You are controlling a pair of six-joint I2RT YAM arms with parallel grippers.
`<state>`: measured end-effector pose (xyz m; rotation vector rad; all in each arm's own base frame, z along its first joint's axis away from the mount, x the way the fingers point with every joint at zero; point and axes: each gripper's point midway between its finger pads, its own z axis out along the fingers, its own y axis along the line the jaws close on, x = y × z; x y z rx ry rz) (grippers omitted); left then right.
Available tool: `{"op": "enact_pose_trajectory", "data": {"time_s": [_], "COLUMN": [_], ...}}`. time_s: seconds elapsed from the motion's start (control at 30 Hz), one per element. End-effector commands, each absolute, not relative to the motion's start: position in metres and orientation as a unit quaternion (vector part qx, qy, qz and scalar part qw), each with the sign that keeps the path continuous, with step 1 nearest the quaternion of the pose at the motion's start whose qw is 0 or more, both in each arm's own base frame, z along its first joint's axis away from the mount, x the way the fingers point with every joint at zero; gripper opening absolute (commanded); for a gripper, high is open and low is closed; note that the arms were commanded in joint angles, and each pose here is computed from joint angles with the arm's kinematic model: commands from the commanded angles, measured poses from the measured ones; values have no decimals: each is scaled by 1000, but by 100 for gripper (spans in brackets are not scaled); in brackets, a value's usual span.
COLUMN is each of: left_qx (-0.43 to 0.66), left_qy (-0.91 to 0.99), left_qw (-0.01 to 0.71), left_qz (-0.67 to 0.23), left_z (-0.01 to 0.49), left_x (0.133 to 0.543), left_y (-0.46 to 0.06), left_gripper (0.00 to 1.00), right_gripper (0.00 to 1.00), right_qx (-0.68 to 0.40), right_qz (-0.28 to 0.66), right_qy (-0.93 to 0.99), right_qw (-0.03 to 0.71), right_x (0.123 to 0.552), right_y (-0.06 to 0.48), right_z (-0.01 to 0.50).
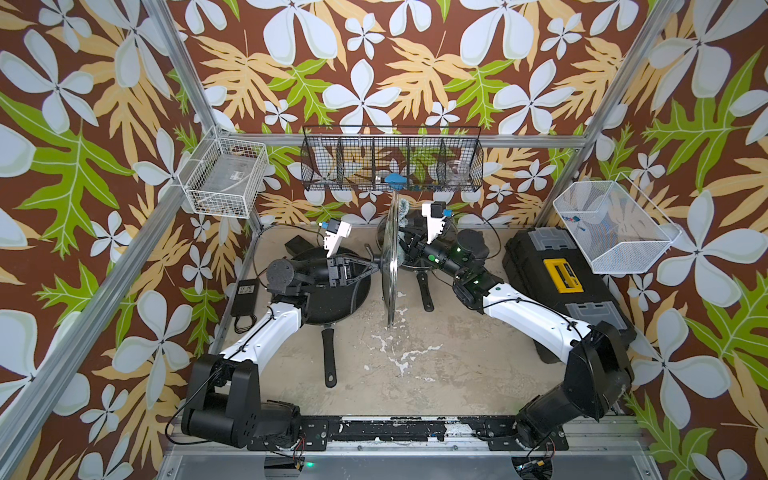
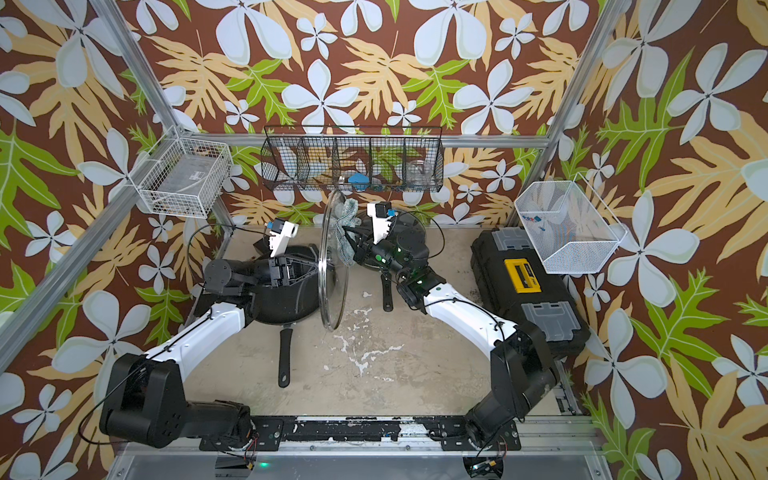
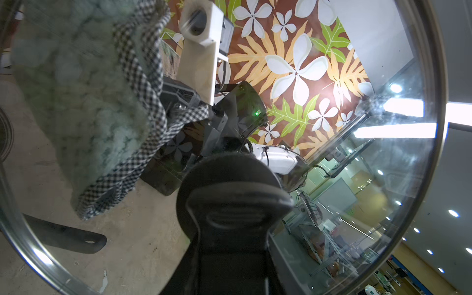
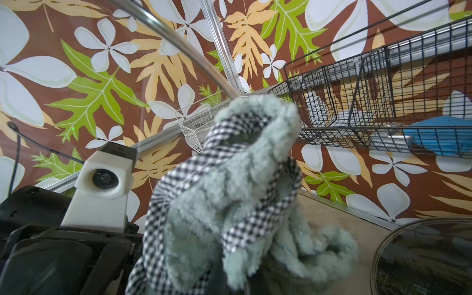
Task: Wipe the pot lid with a cloth
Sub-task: Wipe the pot lid.
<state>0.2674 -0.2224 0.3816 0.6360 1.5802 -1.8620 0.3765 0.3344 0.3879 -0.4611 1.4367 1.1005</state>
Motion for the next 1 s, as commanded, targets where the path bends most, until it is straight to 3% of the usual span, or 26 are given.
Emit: {"op": "enact_pose_trajectory", "data": {"time_s": [0.0, 0.27, 0.4, 0.67, 0.83, 0.97], "left_qx": [256, 248, 248, 261, 269, 275], "left_qy": [581, 595, 595, 591, 580, 572], "left_qw": [339, 345, 345, 343, 350, 356], "left_qz": [-695, -682, -682, -682, -685, -686], "left_z": [388, 382, 383, 385, 395, 403], "left_x": [267, 277, 276, 268, 260, 254], "left_y": [-221, -222, -222, -222, -221, -219], "left_gripper": [0, 0, 0, 0, 0, 0], "right_gripper": [0, 0, 0, 0, 0, 0], "right_qx": [-231, -322, -340, -234, -192, -185], "right_qz": [507, 544, 552, 500, 464, 452], "right_qy": [564, 447, 419, 517, 583, 619], "right_qw": [610, 633, 636, 654, 639, 615], "right_x": [347, 253, 237, 326, 382, 403], "right_y": [332, 316, 315, 318, 323, 329], "right_z": [425, 476, 488, 474, 438, 405]}}
